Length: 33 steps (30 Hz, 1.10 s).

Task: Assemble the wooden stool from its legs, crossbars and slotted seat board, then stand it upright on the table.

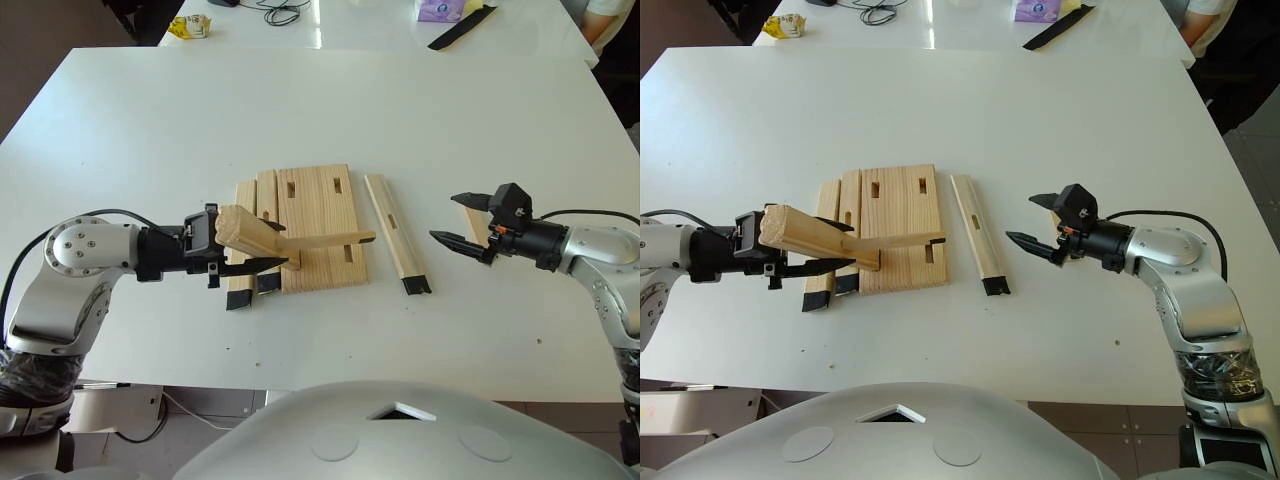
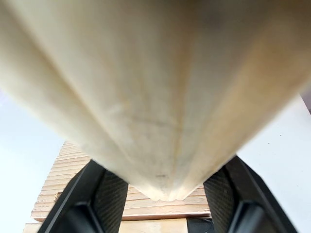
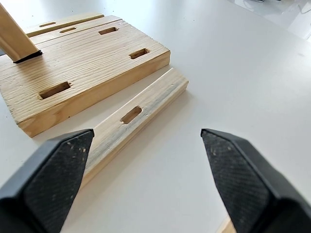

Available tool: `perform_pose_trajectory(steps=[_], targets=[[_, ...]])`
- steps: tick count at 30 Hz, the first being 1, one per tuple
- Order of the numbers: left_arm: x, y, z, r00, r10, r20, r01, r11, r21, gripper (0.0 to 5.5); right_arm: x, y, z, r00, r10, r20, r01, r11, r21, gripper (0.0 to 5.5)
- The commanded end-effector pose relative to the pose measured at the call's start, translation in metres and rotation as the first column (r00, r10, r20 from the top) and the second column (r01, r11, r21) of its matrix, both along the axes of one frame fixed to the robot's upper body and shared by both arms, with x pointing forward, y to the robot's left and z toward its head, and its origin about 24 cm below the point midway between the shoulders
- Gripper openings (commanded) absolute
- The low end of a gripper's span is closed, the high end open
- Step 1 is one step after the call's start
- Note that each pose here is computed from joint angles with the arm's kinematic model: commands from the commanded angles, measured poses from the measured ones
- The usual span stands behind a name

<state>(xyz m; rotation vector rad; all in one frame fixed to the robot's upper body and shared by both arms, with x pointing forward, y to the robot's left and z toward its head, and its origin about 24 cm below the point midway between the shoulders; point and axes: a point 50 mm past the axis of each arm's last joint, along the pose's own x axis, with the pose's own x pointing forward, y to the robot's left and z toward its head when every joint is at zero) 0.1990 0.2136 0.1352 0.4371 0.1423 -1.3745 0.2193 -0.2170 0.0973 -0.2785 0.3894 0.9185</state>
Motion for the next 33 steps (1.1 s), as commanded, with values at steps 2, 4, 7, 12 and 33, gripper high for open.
perform_pose_trajectory(steps=[2,4,7,12,33], targets=[[-0.010,-0.003,-0.019,0.995,0.006,-0.098,-0.003,0.999,0.040,2.06,0.004,0.001,0.003,1.000,0.012,0.016,-0.012,1.000,-0.016,4.07],[-0.012,-0.006,-0.019,0.996,-0.002,-0.093,0.004,1.000,0.023,2.06,0.006,0.000,0.005,1.000,0.015,0.018,-0.015,1.000,-0.018,4.07],[-0.014,-0.008,-0.019,0.997,-0.029,-0.067,0.031,0.999,0.027,2.06,0.008,-0.001,0.006,1.000,0.019,0.020,-0.018,1.000,-0.021,4.07],[-0.018,-0.012,-0.019,0.996,-0.081,-0.041,0.082,0.996,0.038,2.06,0.009,0.000,0.006,1.000,0.021,0.023,-0.021,1.000,-0.023,4.07],[-0.005,-0.018,0.000,0.987,-0.135,-0.084,0.134,0.991,-0.014,2.06,0.005,0.005,0.003,0.999,0.033,0.013,-0.033,0.999,-0.022,4.07]])
